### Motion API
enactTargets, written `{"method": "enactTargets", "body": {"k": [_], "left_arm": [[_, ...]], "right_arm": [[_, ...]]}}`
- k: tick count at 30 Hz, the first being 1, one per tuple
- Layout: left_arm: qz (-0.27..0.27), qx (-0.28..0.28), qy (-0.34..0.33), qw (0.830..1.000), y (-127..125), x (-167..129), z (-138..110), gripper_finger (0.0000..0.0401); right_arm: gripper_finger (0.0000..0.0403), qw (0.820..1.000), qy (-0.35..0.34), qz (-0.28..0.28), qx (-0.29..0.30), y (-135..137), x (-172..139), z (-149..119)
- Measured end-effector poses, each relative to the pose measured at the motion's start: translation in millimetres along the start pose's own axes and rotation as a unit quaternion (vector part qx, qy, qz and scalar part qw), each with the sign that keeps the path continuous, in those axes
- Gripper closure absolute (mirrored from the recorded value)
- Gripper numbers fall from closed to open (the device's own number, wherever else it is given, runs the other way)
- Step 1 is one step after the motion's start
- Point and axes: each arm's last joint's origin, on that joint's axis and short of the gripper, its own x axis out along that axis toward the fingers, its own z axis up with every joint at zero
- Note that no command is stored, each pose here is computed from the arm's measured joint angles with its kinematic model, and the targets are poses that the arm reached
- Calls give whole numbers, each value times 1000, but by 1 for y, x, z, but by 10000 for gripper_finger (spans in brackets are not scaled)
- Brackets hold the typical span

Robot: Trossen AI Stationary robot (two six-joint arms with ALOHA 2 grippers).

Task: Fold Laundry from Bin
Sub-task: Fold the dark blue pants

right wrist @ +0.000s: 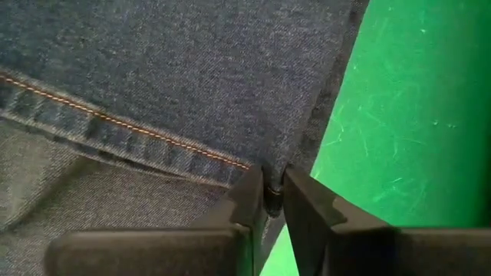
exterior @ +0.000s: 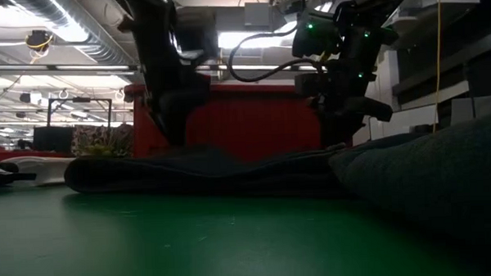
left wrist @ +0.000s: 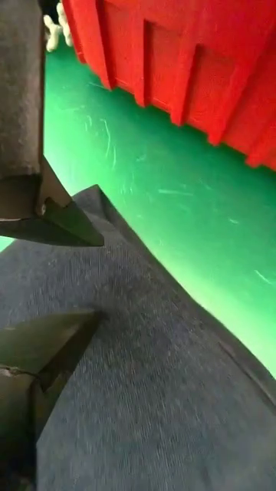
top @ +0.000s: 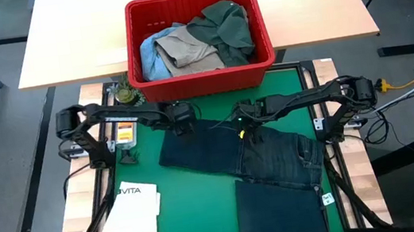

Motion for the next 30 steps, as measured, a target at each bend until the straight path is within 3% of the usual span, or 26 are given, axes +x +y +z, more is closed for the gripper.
{"method": "enactTargets", "body": {"k": [12,21,30], "left_arm": [[56,20,65,996,1,47,-2,265],[85,30,89,992,8,47,-6,265],[79,51,83,992,0,30,-11,265]], "right_arm": [[350,998,46,29,-6,4,-1,-10],[350,999,44,15,-6,3,0,-8],[349,998,64,-15,-9,2,-5,-12]]}}
